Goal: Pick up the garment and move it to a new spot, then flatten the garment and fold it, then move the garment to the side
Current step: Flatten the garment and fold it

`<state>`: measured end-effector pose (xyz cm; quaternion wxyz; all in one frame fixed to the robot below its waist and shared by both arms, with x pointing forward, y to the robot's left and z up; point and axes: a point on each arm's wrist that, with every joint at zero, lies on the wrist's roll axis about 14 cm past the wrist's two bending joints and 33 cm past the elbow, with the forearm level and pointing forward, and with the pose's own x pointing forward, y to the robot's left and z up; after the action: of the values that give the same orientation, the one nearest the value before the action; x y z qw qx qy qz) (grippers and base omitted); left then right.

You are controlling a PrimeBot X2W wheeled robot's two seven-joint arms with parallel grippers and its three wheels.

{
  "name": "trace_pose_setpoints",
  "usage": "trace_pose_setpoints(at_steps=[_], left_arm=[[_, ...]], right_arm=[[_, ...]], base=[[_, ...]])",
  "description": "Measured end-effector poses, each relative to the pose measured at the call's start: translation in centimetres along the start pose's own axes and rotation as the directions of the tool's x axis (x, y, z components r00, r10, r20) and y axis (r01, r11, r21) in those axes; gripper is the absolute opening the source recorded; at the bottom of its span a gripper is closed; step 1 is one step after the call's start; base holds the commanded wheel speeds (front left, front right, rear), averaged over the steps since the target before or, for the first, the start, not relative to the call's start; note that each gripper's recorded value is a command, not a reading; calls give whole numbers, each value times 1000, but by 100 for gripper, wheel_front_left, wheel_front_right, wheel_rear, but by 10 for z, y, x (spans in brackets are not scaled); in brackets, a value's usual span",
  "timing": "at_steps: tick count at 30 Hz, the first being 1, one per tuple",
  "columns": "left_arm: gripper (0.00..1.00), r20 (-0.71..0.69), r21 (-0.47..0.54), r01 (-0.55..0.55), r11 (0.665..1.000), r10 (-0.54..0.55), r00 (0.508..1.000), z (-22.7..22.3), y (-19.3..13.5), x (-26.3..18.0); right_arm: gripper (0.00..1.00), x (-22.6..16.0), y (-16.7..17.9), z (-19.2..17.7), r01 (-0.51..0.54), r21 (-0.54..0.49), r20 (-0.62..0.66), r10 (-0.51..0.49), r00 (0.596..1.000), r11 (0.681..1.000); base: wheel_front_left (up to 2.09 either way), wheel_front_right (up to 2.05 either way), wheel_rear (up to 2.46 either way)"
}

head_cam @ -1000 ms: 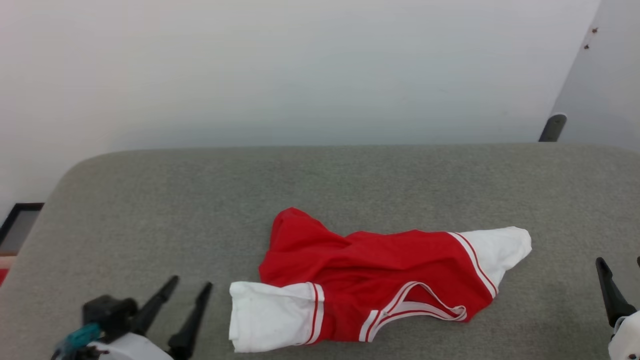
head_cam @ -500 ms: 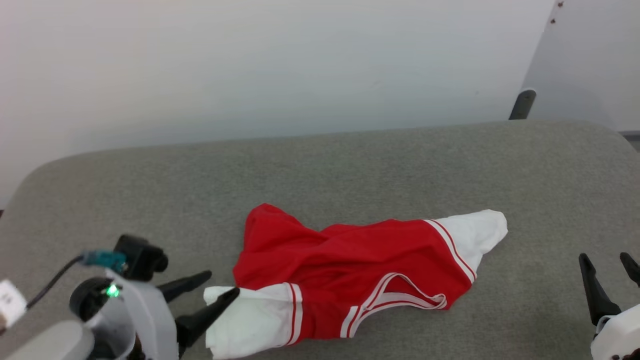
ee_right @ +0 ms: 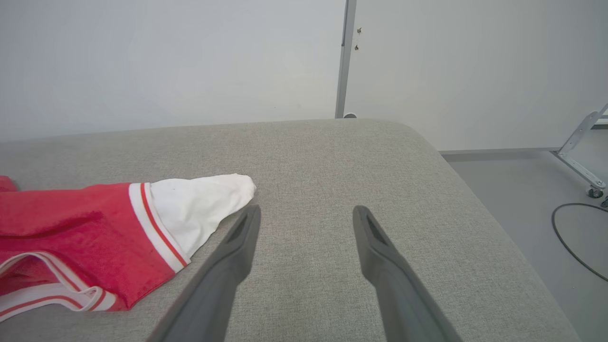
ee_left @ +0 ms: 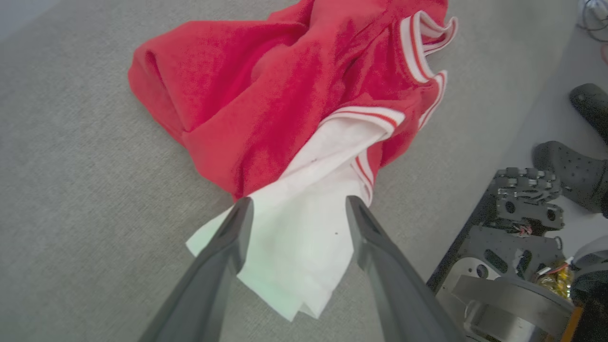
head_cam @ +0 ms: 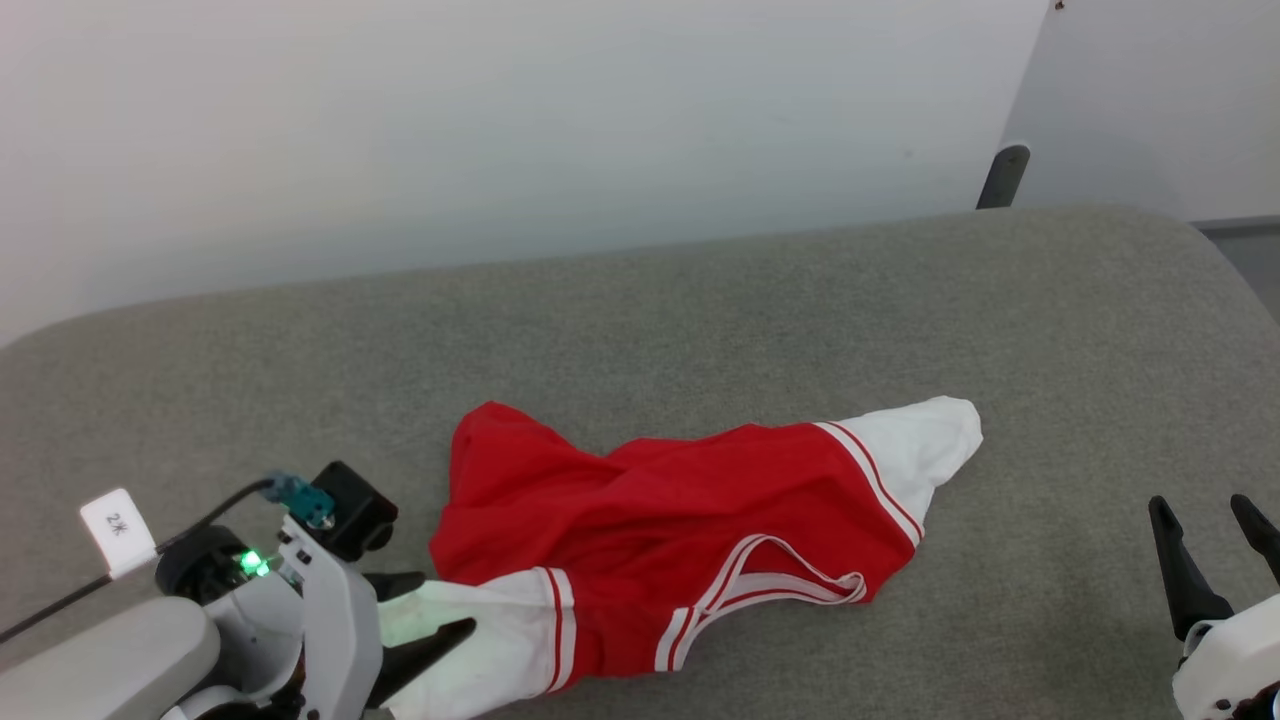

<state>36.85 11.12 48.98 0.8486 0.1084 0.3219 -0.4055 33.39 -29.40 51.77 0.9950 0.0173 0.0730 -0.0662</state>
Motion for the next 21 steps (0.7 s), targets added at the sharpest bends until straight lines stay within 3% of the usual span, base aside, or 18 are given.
trace_pose_setpoints(at_steps=[8, 13, 15, 17, 18, 21], left_arm=[[100, -26, 102, -32, 994, 35, 999, -1, 21, 14], [100, -63, 83, -16, 996, 21, 998, -10, 22, 23], [75, -93, 79, -12, 997, 19, 995, -16, 23, 25], [21, -121, 64, -1, 998, 9, 993, -22, 21, 27], [0, -134, 57, 2, 998, 6, 991, -25, 20, 27], [0, -144, 49, 14, 999, -7, 990, -27, 17, 27]], right_arm=[[100, 3, -2, -6, 9, -2, -22, -9, 1000, 1000], [100, 8, -1, -8, 9, 0, -29, -9, 1000, 1000], [100, 9, -1, -10, 10, 1, -35, -10, 999, 1000], [100, 11, 0, -10, 8, 0, -38, -8, 999, 1000], [100, 11, 1, -11, 7, 0, -39, -7, 999, 1000], [100, 15, 2, -8, 2, -1, -32, -2, 999, 1000]], base=[[0, 0, 0], [0, 0, 0], [0, 0, 0], [0, 0, 0], [0, 0, 0], [0, 0, 0]])
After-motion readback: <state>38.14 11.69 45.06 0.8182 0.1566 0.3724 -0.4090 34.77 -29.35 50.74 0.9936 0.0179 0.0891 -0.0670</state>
